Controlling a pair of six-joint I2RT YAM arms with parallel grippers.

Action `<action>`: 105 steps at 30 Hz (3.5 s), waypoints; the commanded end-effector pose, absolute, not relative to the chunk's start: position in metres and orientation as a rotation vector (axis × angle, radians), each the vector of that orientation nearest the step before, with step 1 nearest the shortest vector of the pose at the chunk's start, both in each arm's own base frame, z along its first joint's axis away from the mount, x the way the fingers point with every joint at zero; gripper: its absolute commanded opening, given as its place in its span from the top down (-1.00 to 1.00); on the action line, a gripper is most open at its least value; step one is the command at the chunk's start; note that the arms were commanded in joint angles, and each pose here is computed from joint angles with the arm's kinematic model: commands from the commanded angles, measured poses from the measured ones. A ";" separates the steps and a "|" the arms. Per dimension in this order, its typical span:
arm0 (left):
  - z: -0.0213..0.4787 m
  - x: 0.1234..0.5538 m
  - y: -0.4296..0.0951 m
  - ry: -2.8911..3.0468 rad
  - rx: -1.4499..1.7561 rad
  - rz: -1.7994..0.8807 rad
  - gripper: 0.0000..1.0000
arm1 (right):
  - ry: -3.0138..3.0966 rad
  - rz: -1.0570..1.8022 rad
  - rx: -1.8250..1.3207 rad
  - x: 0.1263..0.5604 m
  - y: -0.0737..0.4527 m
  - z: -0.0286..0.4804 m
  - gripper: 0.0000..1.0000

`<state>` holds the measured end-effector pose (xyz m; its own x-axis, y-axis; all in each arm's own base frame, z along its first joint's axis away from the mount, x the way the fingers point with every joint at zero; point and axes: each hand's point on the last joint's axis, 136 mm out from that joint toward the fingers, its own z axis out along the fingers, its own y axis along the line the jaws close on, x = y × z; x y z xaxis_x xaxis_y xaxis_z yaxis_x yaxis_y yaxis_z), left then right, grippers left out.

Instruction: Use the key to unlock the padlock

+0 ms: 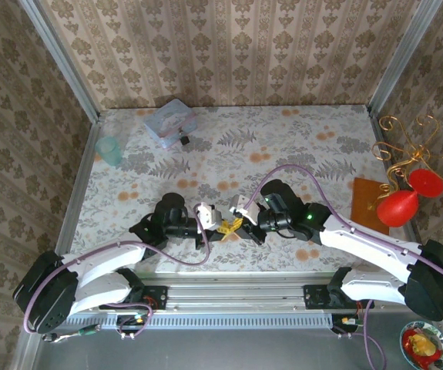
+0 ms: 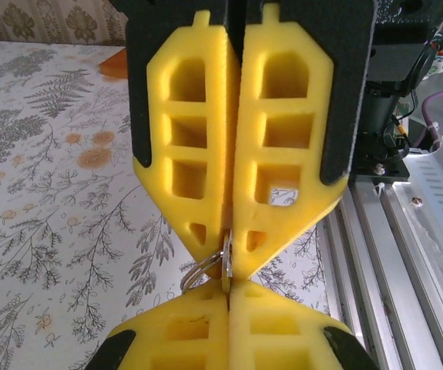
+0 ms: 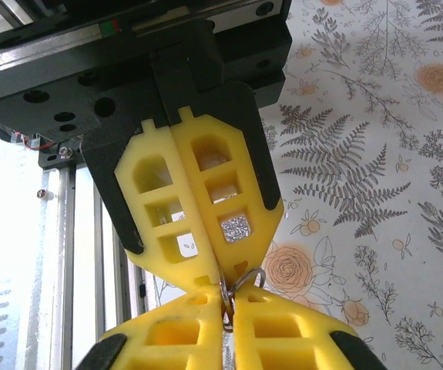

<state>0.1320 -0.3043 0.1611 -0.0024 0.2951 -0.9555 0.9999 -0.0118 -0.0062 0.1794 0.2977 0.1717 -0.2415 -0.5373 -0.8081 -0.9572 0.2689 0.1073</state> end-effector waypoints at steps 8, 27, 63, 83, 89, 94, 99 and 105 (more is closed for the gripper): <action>0.182 0.140 -0.306 1.369 1.371 -1.059 0.85 | 1.819 0.803 -1.288 0.185 0.299 0.192 1.00; 0.276 0.246 -0.231 1.556 0.245 -1.339 -0.02 | 1.646 1.137 -0.035 0.286 0.296 0.271 1.00; 0.266 0.270 -0.230 1.700 -0.504 -1.728 0.16 | 1.574 1.399 0.517 0.296 0.346 0.260 1.00; 0.278 0.269 -0.243 1.680 -0.437 -1.795 0.60 | 1.579 1.445 0.552 0.303 0.346 0.254 1.00; 0.277 0.271 -0.247 1.685 -0.442 -1.823 0.91 | 1.596 1.457 0.552 0.302 0.350 0.250 1.00; 0.267 0.276 -0.244 1.714 -0.466 -1.791 1.00 | 1.630 1.421 0.531 0.301 0.348 0.246 1.00; 0.264 0.284 -0.236 1.750 -0.414 -1.697 1.00 | 1.673 1.429 0.411 0.302 0.347 0.246 0.33; 0.234 0.300 -0.217 1.999 -0.243 -1.263 1.00 | 1.774 1.532 0.228 0.332 0.325 0.229 -0.21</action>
<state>0.3031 -0.2266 0.2497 -0.7059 -0.6183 -0.3455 0.1807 0.3144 -0.9319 0.3355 0.3254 0.2313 -0.6049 0.6843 -0.4072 -0.2693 0.3054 0.9134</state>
